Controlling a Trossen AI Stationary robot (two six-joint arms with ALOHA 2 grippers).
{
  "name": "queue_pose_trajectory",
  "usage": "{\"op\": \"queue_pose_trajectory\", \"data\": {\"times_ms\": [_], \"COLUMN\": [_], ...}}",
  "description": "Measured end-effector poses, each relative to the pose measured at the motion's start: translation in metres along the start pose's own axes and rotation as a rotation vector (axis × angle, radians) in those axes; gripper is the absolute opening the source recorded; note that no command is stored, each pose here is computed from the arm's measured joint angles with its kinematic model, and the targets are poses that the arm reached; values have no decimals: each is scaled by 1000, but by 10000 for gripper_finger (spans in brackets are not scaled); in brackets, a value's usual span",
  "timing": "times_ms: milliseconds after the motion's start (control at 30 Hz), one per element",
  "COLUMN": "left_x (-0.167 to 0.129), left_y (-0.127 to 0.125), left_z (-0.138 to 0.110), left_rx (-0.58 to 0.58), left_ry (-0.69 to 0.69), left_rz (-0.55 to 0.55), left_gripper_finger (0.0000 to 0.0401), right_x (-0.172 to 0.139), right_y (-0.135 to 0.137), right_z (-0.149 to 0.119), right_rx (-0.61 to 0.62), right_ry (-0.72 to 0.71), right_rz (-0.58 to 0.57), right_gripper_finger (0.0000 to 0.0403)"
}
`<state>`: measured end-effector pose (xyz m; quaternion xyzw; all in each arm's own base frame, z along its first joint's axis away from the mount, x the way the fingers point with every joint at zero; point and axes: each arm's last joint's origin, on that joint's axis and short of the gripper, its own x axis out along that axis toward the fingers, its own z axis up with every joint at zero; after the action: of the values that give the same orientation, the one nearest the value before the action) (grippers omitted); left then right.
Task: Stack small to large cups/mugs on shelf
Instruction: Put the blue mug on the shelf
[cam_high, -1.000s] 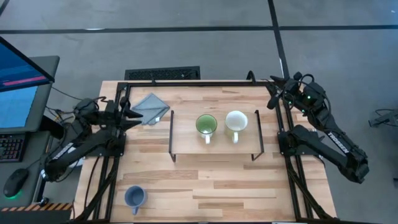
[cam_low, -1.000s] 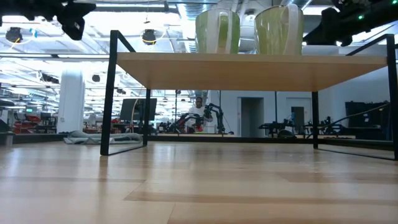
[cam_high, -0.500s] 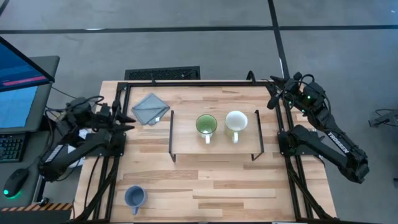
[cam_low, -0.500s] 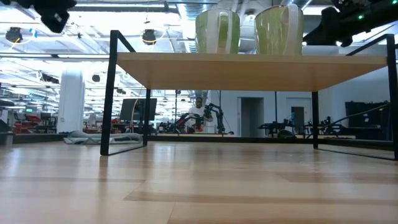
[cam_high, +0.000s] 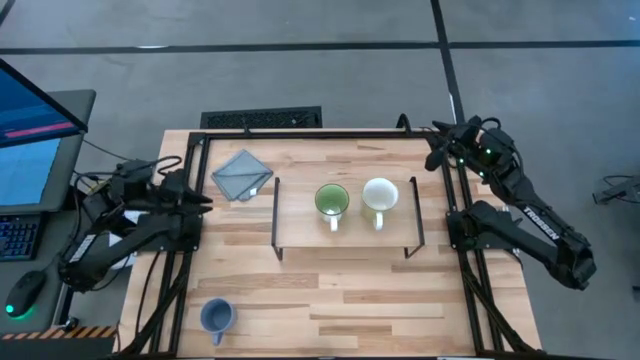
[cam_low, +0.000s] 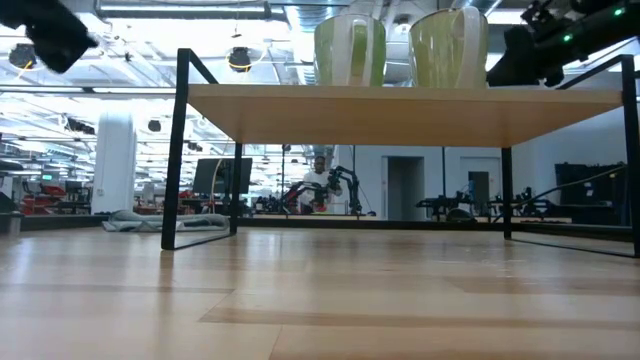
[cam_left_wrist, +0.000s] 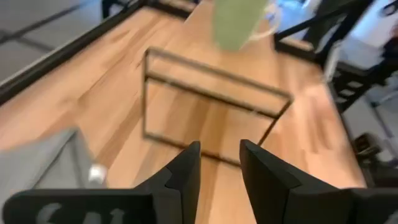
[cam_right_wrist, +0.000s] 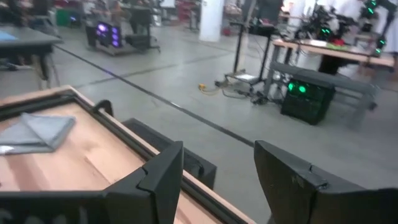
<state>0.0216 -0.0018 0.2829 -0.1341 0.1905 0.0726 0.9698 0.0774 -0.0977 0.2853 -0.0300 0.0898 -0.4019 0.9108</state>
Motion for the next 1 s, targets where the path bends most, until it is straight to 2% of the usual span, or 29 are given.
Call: {"op": "queue_pose_trajectory", "data": {"times_ms": [100, 400, 633, 800, 900, 1000], "left_x": [2, 13, 31, 42, 52, 68], "left_y": [1, 4, 15, 18, 19, 13], "left_z": [-2, 7, 9, 20, 26, 33], "left_rx": [-8, 18, 0, 43, 25, 30], "left_ry": [16, -111, -182, -243, -251, -214], "left_rz": [1, -178, -183, -256, -225, -301], "left_gripper_finger": [89, 64, 61, 61, 61, 61], "right_x": [3, 5, 5, 5, 5, 5], "right_y": [-1, -1, -1, -1, -1, -1], "right_z": [-1, -1, 0, 0, 0, 0], "right_rx": [1, 2, 1, 1, 0, -4], "right_ry": [13, 13, 9, 10, 10, 10], "right_rz": [-29, -29, -29, -29, -29, -29], "right_gripper_finger": [221, 221, 221, 221, 221, 221]}}
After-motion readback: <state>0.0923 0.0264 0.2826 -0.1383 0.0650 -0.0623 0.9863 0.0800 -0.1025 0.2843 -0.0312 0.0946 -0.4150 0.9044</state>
